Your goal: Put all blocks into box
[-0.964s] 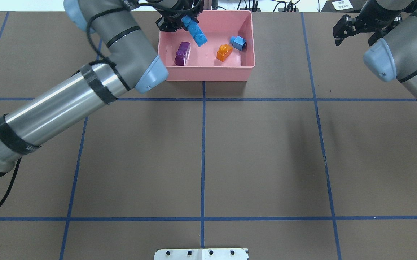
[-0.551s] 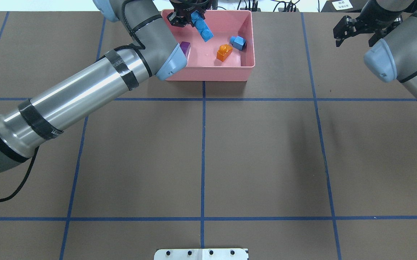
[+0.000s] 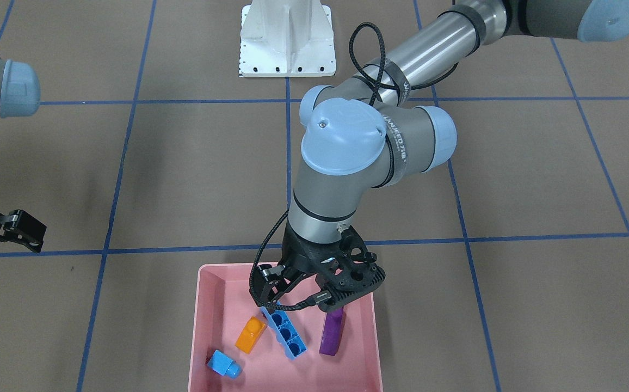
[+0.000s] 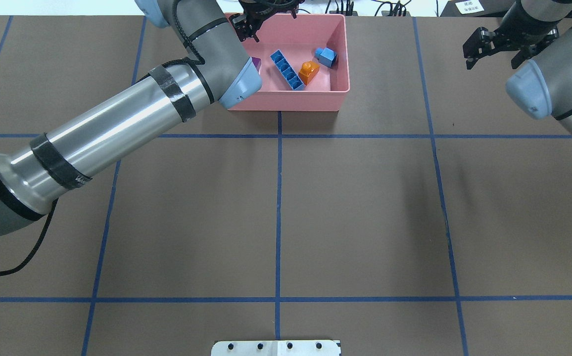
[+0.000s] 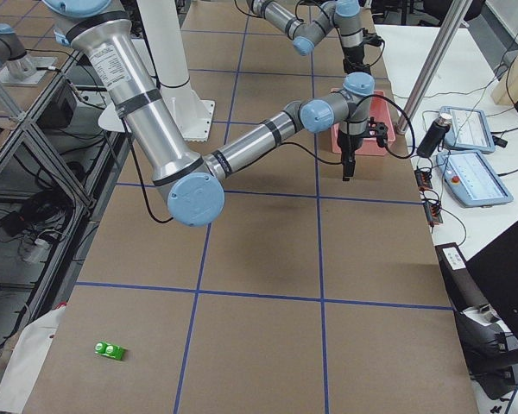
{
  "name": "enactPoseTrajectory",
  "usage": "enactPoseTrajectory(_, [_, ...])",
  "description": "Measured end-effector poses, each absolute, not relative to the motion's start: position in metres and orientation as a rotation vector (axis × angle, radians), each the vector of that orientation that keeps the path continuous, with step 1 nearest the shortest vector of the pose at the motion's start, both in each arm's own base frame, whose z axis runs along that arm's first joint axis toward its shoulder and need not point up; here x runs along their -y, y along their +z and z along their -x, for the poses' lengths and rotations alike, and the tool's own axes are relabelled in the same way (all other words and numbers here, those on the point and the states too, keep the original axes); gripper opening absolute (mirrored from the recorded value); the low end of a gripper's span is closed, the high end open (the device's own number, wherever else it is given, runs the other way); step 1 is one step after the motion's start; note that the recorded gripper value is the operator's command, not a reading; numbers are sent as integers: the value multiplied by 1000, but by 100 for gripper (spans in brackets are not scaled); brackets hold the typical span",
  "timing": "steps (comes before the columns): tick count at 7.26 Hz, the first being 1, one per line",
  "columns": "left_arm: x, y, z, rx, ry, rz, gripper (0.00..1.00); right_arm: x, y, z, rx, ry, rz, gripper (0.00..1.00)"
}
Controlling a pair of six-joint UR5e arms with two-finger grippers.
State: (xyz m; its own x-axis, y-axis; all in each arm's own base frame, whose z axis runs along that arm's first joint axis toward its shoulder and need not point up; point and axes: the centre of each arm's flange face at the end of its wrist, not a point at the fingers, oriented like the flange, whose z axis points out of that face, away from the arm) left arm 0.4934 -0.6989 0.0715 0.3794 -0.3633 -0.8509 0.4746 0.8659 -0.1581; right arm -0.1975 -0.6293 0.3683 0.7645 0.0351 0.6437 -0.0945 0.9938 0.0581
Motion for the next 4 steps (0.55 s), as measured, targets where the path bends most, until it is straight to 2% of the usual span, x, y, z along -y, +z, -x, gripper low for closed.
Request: enactPoseTrajectory(4, [664, 98, -456, -850, -168, -87, 100, 503, 425, 137, 683, 59, -77, 99])
